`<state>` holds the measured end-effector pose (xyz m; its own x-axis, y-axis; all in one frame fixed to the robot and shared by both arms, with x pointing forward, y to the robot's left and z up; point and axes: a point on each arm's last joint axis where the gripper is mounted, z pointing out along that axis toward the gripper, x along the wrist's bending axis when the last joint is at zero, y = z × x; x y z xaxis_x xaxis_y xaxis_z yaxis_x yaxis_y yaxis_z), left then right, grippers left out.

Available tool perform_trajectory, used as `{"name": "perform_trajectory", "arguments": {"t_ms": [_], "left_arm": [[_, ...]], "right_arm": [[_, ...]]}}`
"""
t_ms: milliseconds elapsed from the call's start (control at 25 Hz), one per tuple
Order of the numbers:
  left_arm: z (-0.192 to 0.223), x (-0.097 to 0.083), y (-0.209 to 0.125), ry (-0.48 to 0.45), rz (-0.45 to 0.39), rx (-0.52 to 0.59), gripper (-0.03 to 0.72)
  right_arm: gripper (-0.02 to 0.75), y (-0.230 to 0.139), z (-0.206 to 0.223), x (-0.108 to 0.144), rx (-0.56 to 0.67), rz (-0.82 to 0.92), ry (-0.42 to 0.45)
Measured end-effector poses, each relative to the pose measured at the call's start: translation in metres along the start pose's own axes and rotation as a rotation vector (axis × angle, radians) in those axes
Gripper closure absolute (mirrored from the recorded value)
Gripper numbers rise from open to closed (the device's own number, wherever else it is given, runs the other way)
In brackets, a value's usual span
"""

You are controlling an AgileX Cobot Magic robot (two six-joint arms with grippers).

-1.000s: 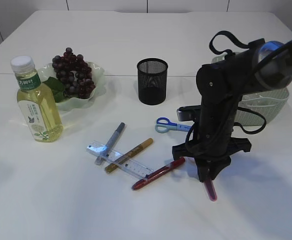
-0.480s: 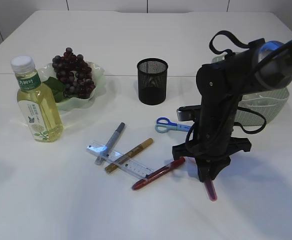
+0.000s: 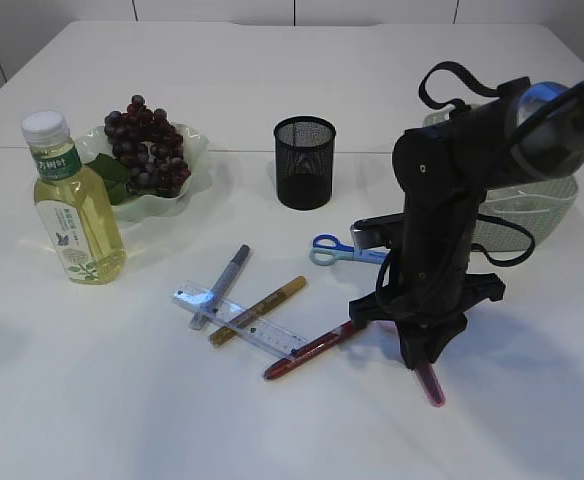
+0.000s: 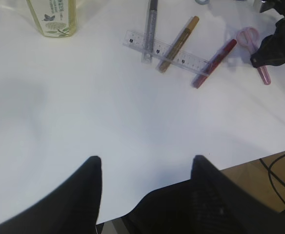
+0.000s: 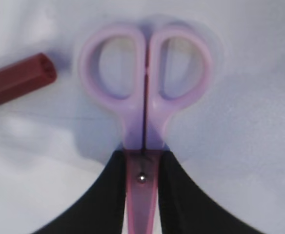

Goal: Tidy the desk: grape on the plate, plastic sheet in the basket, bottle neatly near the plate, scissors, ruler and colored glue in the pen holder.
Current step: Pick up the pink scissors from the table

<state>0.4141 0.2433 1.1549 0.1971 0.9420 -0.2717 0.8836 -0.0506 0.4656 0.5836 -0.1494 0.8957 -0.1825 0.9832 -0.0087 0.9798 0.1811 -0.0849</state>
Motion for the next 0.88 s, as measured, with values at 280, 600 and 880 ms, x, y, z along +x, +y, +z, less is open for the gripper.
{"name": "perform_trajectory", "arguments": {"t_ms": [280, 600, 880], "left_arm": [[0.0, 0.0, 0.0, 0.0, 0.0, 0.0, 0.264], [0.0, 0.0, 0.0, 0.0, 0.0, 0.0, 0.264], [0.0, 0.0, 0.0, 0.0, 0.0, 0.0, 0.264]], "right_arm": [[0.584, -0.004, -0.013, -0.001, -0.042, -0.038, 0.005], [0.584, -0.011, -0.018, -0.003, -0.111, -0.068, 0.018], [0.584, -0.006, -0.043, -0.001, -0.282, -0.083, 0.047]]}}
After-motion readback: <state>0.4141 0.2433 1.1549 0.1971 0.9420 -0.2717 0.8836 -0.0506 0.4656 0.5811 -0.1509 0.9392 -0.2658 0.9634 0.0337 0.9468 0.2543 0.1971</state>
